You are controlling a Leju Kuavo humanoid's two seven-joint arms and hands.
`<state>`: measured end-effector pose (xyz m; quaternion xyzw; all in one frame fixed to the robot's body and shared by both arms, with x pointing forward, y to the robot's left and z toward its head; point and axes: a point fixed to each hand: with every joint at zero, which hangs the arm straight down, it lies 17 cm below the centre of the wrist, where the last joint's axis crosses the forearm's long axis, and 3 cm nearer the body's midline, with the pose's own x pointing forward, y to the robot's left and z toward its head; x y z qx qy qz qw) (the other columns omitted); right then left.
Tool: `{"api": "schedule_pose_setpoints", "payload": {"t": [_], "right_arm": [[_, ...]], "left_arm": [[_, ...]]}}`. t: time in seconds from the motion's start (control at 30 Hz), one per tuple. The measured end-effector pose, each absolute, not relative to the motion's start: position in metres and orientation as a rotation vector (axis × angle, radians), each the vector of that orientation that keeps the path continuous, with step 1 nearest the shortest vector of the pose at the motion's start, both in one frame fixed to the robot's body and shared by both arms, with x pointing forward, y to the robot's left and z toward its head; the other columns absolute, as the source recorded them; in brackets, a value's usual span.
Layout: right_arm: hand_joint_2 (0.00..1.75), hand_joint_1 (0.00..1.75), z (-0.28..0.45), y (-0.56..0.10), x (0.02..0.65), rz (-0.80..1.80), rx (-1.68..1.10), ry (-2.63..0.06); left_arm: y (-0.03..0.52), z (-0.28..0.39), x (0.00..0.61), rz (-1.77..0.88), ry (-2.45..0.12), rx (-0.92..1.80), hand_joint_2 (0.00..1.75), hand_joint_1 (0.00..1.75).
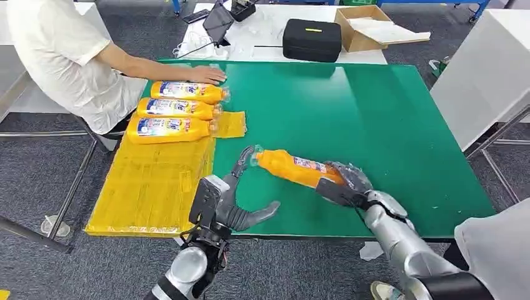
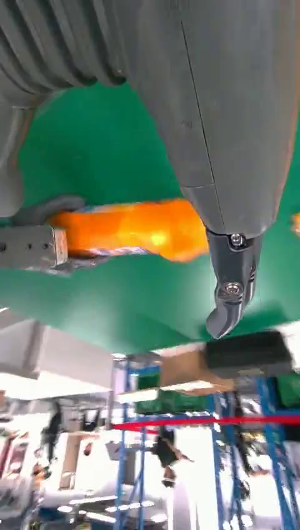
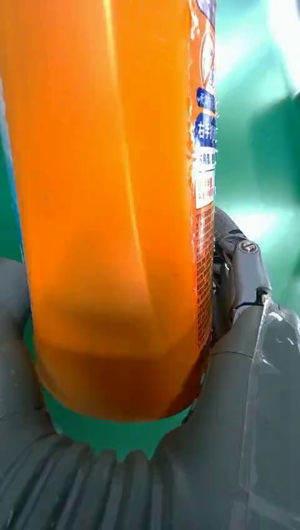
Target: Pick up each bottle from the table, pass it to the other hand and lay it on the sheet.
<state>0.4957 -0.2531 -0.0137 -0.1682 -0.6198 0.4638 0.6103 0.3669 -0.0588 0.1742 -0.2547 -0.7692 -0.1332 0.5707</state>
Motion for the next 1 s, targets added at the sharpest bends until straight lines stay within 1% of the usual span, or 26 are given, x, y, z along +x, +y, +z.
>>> {"api": "schedule_pose_setpoints", "payload": {"t": [0.17, 0.23, 0.3, 0.47, 0.6, 0.77, 1.0], "right_arm": [[1.75, 1.75, 0.019, -0.218, 0.474, 0.722, -0.307, -1.696], [1.75, 1.75, 0.043, -0.210, 0.462, 0.541, -0.300, -1.795], [1.75, 1.75, 0.068, -0.196, 0.453, 0.461, -0.283, -1.881], [1.75, 1.75, 0.121, -0.175, 0.439, 0.383, -0.257, -2.033], [1.75, 1.75, 0.149, -0.172, 0.431, 0.335, -0.252, -2.106], [1.75, 1.75, 0.167, -0.162, 0.421, 0.321, -0.225, -2.156], [1.75, 1.75, 0.170, -0.124, 0.415, 0.412, -0.108, -2.174]], "left_arm": [[-0.040, 0.151, 0.368, -0.083, -1.662, -0.688, 1.75, 0.00], [-0.038, 0.151, 0.361, -0.018, -1.625, -0.776, 1.75, 0.00], [-0.034, 0.154, 0.357, 0.029, -1.608, -0.839, 1.75, 0.00], [-0.019, 0.166, 0.360, 0.158, -1.594, -0.913, 1.75, 0.00], [0.003, 0.169, 0.366, 0.259, -1.616, -0.886, 1.75, 0.00], [0.016, 0.168, 0.365, 0.315, -1.624, -0.879, 1.75, 0.00], [0.019, 0.185, 0.363, 0.316, -1.692, -0.896, 1.75, 0.00]]}}
